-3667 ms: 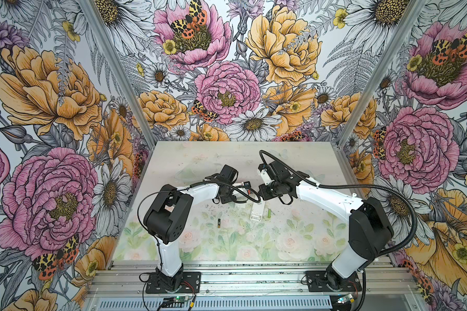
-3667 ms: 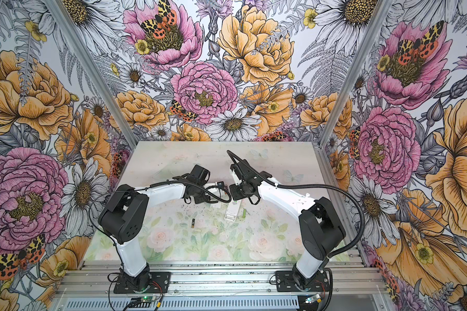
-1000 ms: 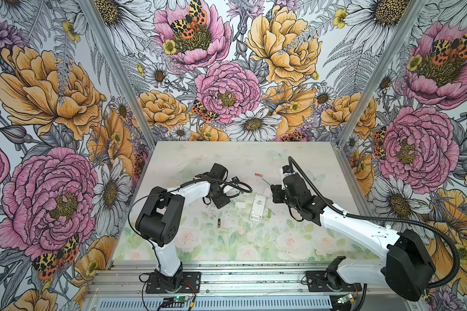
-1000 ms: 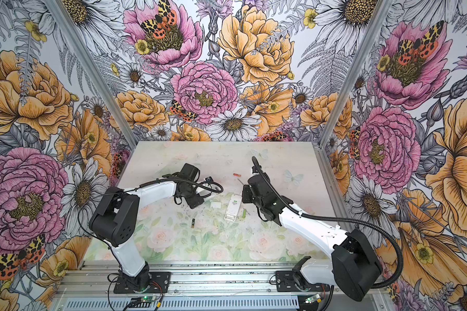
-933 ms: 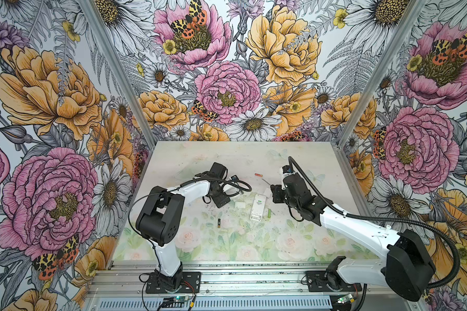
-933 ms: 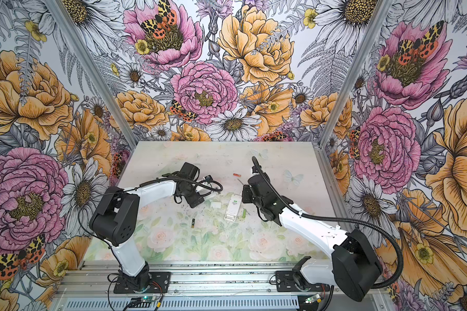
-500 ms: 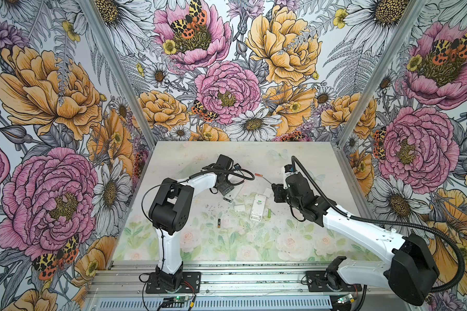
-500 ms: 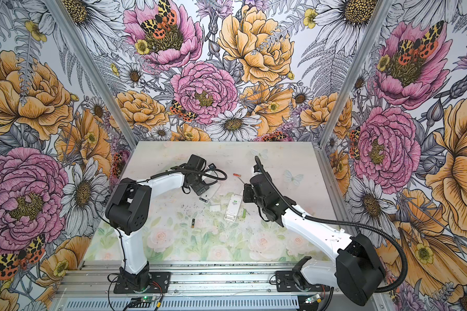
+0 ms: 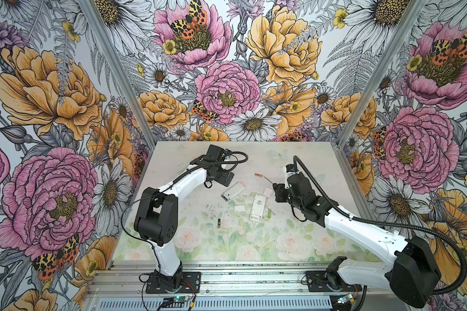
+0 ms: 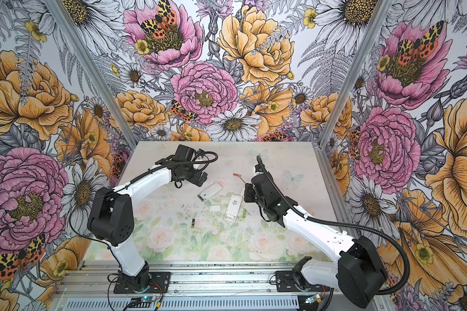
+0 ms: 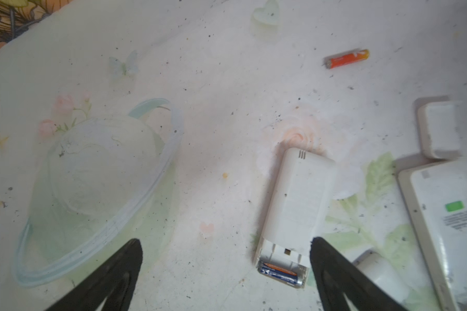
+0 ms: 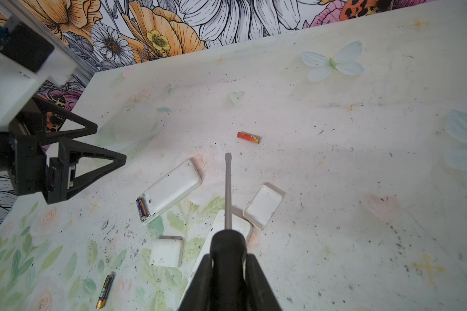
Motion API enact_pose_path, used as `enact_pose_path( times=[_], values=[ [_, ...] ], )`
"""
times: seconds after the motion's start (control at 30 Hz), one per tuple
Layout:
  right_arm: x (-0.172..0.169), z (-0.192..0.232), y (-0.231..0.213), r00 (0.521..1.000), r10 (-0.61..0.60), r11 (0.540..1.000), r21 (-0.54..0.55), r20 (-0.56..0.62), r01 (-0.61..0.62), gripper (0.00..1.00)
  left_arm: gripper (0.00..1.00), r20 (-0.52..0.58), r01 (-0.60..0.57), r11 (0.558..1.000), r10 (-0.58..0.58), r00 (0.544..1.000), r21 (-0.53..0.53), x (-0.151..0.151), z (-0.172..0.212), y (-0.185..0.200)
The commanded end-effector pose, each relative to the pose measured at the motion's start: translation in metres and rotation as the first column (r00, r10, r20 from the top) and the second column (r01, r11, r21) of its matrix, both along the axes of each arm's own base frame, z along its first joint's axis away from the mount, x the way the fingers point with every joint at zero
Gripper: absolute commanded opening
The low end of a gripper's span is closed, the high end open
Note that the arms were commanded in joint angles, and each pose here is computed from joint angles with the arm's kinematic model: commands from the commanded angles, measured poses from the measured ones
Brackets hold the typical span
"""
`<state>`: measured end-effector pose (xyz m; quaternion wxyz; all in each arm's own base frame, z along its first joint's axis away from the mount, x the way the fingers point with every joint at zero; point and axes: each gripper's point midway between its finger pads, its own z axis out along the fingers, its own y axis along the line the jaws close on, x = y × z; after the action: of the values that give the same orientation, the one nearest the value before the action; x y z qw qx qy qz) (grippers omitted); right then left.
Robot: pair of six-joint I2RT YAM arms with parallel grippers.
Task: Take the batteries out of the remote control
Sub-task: 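Lower the remote to the table and open the left gripper while the right draws back, then regrasp the battery-holder remote's lower end with the left gripper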
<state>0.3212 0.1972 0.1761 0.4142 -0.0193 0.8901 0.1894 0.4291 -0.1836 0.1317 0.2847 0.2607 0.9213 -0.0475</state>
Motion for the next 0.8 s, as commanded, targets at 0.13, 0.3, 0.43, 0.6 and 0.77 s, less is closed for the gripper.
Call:
enact_pose_path(
  times=[0.13, 0.3, 0.43, 0.6, 0.77],
  values=[
    [0.006, 0.011, 0.004, 1.0, 0.01, 1.0, 0.02, 0.023, -0.01, 0.0, 0.92, -0.34, -0.079, 0.996, 0.061, 0.938, -0.039, -0.022, -0.038, -0.032],
    [0.006, 0.014, 0.005, 0.999, 0.014, 1.0, 0.024, 0.032, -0.014, 0.0, 0.92, -0.362, -0.061, 0.997, 0.073, 0.929, 0.044, -0.023, -0.062, -0.049],
    [0.005, 0.015, 0.004, 0.999, 0.013, 1.0, 0.025, 0.034, -0.013, 0.0, 0.92, -0.359, -0.039, 0.994, 0.074, 0.931, 0.104, -0.019, -0.076, -0.055],
    [0.003, 0.012, 0.002, 1.0, 0.002, 1.0, 0.029, 0.027, -0.003, 0.0, 0.92, -0.369, 0.0, 0.984, 0.066, 0.927, 0.176, -0.022, -0.087, -0.056],
    [0.001, 0.011, 0.0, 1.0, -0.007, 0.999, 0.038, 0.021, 0.006, 0.0, 0.91, -0.354, 0.003, 0.968, 0.09, 0.931, 0.252, -0.019, -0.103, -0.051]
  ],
)
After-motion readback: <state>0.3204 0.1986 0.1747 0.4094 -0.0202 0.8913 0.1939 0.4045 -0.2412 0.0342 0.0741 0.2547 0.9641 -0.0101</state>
